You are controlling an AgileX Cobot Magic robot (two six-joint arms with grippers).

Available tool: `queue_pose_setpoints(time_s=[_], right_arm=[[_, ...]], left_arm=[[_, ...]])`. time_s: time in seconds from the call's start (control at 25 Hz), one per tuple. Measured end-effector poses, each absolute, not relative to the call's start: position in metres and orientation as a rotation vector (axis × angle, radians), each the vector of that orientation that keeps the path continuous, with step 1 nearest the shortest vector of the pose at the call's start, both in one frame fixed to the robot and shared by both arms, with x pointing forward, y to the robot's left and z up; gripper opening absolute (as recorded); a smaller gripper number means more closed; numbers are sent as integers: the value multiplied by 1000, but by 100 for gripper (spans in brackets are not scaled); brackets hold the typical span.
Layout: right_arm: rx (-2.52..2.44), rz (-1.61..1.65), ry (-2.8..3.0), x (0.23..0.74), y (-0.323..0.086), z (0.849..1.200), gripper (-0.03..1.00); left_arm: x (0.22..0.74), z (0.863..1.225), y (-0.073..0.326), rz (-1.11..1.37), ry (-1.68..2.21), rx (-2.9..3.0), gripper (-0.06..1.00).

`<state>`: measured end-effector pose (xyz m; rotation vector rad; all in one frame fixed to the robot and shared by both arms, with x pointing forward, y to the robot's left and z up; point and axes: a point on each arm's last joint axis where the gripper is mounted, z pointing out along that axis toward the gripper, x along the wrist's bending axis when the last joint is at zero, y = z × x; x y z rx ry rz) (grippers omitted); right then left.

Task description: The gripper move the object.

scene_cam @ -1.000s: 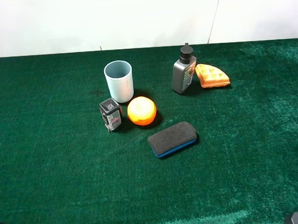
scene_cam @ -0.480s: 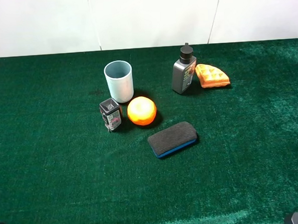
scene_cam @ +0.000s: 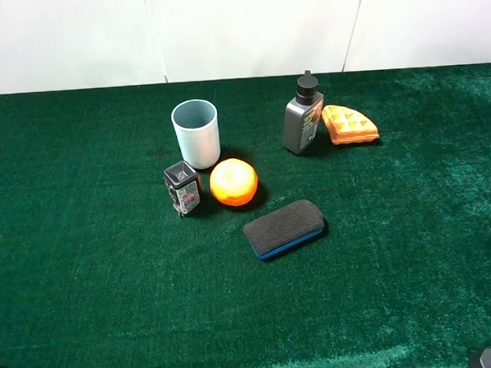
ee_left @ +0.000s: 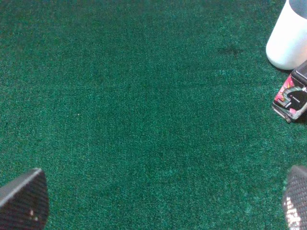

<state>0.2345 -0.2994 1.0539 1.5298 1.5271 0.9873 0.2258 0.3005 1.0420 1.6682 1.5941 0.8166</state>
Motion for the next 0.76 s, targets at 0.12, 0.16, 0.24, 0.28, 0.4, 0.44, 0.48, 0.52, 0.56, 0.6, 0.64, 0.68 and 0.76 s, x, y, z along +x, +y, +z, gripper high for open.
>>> queue_pose_setpoints(time_s=[0.12, 0.16, 0.24, 0.28, 0.4, 0.44, 0.48, 0.52, 0.56, 0.6, 0.64, 0.68, 0.76], right_arm=[[1529, 987, 1528, 235, -299, 1054, 70], [1529, 987, 1528, 235, -299, 1054, 70], [1529, 987, 1528, 235, -299, 1054, 70], [1529, 987, 1528, 235, -299, 1054, 70], [1529, 987, 1528, 235, -299, 1054, 70], [1529, 987, 1528, 235, -299, 1054, 70], [1529, 987, 1528, 235, -299, 1054, 70], [1529, 987, 1528, 235, -299, 1054, 70], [1529, 987, 1528, 235, -299, 1054, 70], [1529, 987, 1528, 235, -299, 1054, 70], [1529, 987, 1528, 235, -299, 1054, 70], [1529, 987, 1528, 235, -299, 1054, 70], [1529, 987, 1528, 235, -299, 1054, 70]], left_arm=[[226, 1042, 300, 817, 1594, 1668, 99], [226, 1042, 300, 817, 1594, 1668, 99], [226, 1042, 300, 817, 1594, 1668, 99], [226, 1042, 300, 817, 1594, 1668, 99], [226, 1042, 300, 817, 1594, 1668, 99], [226, 1042, 300, 817, 1594, 1668, 99], [226, 1042, 300, 817, 1594, 1668, 99], [226, 1042, 300, 817, 1594, 1668, 99], [226, 1042, 300, 817, 1594, 1668, 99], [226, 1042, 300, 817, 1594, 1668, 99], [226, 1042, 300, 817, 1594, 1668, 99], [226, 1042, 300, 817, 1594, 1668, 99], [226, 1042, 300, 817, 1594, 1668, 99]])
